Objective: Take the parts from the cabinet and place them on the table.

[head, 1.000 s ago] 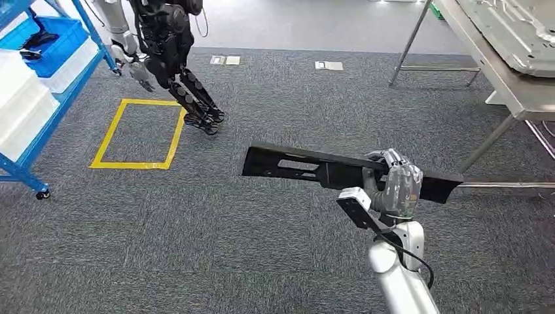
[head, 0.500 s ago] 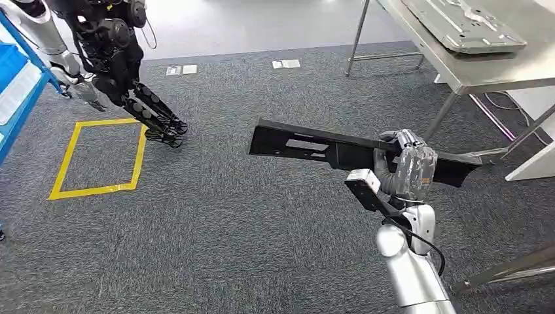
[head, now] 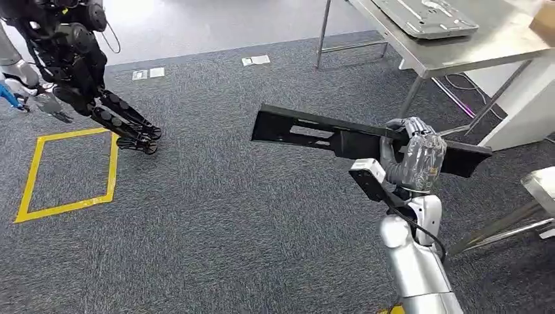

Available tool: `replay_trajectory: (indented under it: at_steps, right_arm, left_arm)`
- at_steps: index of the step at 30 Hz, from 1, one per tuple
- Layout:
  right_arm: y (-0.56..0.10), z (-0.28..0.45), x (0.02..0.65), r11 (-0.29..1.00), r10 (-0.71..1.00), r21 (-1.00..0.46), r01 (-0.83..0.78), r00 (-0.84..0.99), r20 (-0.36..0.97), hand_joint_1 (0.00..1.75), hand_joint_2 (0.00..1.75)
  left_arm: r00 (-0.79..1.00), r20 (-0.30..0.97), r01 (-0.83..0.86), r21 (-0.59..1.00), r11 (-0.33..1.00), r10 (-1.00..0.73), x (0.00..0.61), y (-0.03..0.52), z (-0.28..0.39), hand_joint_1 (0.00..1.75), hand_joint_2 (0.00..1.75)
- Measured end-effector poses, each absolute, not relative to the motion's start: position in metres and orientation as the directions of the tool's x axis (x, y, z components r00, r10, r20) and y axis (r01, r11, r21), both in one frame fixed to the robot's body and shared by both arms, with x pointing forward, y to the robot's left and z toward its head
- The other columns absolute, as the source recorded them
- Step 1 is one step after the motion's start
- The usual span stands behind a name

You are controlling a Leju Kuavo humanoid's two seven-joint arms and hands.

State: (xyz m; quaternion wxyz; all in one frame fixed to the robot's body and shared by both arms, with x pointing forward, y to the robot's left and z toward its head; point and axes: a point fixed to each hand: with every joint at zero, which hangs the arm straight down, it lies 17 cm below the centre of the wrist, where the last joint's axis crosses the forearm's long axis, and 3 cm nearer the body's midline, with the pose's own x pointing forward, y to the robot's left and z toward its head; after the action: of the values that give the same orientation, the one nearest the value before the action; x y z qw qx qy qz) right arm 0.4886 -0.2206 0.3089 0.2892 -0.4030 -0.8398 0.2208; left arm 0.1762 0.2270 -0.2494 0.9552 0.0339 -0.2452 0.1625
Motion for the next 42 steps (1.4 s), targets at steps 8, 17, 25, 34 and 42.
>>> replay_trajectory:
  at_steps: [8, 17, 25, 34, 42]
  right_arm:
    - [-0.225, 0.313, 0.492, 0.574, 0.807, -0.601, 0.555, -0.506, 0.304, 1.75, 1.75]
    - [-0.228, 0.323, 0.506, 0.6, 0.79, -0.582, 0.548, -0.519, 0.326, 1.75, 1.75]
    - [-0.229, 0.322, 0.51, 0.598, 0.791, -0.588, 0.544, -0.518, 0.325, 1.75, 1.75]
    - [-0.231, 0.312, 0.513, 0.596, 0.792, -0.602, 0.531, -0.513, 0.331, 1.75, 1.75]
    - [-0.232, 0.308, 0.516, 0.597, 0.792, -0.607, 0.525, -0.507, 0.341, 1.75, 1.75]
  left_arm:
    - [0.826, 0.479, -0.331, -0.013, 0.944, 0.296, 0.175, 0.228, -0.25, 0.0, 1.75]
    - [0.821, 0.482, -0.345, -0.006, 0.938, 0.305, 0.176, 0.234, -0.25, 0.0, 1.75]
    - [0.821, 0.482, -0.345, -0.008, 0.939, 0.306, 0.176, 0.233, -0.25, 0.0, 1.75]
    - [0.82, 0.482, -0.347, -0.008, 0.938, 0.308, 0.175, 0.233, -0.25, 0.0, 1.75]
    - [0.82, 0.479, -0.353, -0.008, 0.936, 0.313, 0.171, 0.233, -0.251, 0.0, 1.75]
